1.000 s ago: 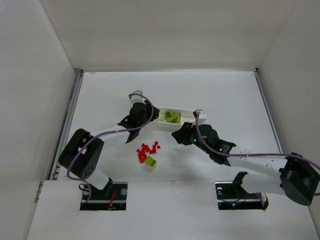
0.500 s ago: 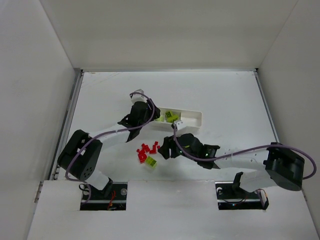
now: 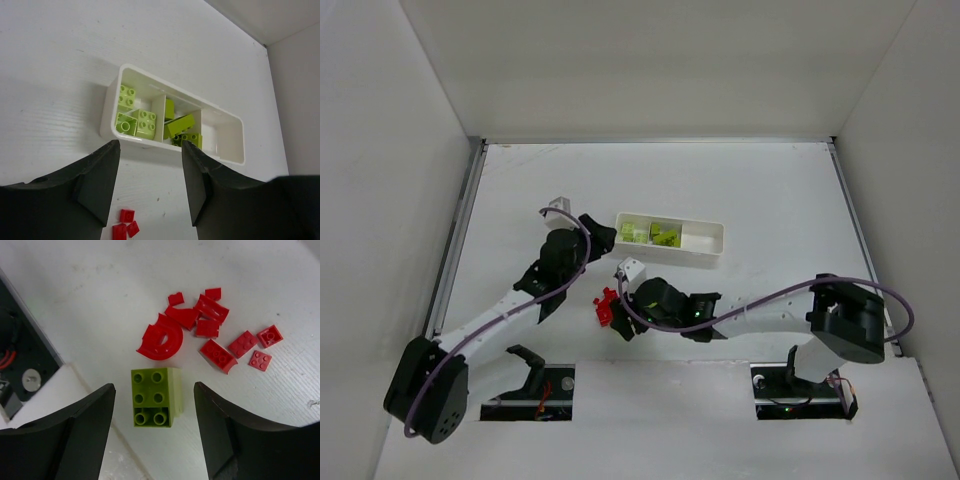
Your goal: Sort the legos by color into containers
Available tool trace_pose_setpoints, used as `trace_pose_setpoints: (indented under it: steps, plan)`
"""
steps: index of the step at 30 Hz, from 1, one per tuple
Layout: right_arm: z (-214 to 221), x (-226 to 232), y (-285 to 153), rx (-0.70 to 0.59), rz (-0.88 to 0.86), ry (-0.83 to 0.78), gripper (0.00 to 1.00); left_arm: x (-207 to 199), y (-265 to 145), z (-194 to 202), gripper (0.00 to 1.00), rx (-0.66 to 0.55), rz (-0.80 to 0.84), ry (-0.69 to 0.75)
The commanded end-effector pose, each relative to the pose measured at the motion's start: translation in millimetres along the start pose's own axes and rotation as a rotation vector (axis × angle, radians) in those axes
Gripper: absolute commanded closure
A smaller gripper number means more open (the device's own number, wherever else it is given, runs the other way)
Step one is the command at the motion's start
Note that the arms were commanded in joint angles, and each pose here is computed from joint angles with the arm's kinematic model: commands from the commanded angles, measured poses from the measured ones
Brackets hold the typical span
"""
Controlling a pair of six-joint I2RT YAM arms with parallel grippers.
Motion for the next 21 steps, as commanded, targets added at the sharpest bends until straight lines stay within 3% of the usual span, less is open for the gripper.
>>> trace_pose_setpoints:
  steps: [1, 8, 13, 21]
  plan:
    - [0, 10, 2, 0.035, 0.0, -0.064, 0.31, 11, -15, -1, 0.51, -0.014, -0.009, -0.043]
    - [2, 8, 10, 0.051, 0.028, -0.072, 0.47, 21, -21, 1, 0.51, -0.008, -0.02, -0.067]
    - [-3, 9, 8, 0.028, 0.036, -0.059, 0.68, 18, -23, 0, 0.51, 0.0, 0.003, -0.073]
    - [-55, -6, -32, -0.161, -0.017, 0.123, 0.75, 0, -32, -16, 0.47, -0.028, 0.093, -0.142]
Point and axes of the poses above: each gripper's point midway between its finger pads, its own y axis out along the fingers, its own x axis along the line the jaws close on, z = x × y, the point moved 4 cm from there along -y, back along the fingers, and after that the axes turned 13 degrees about y, right-handed, at the moved point
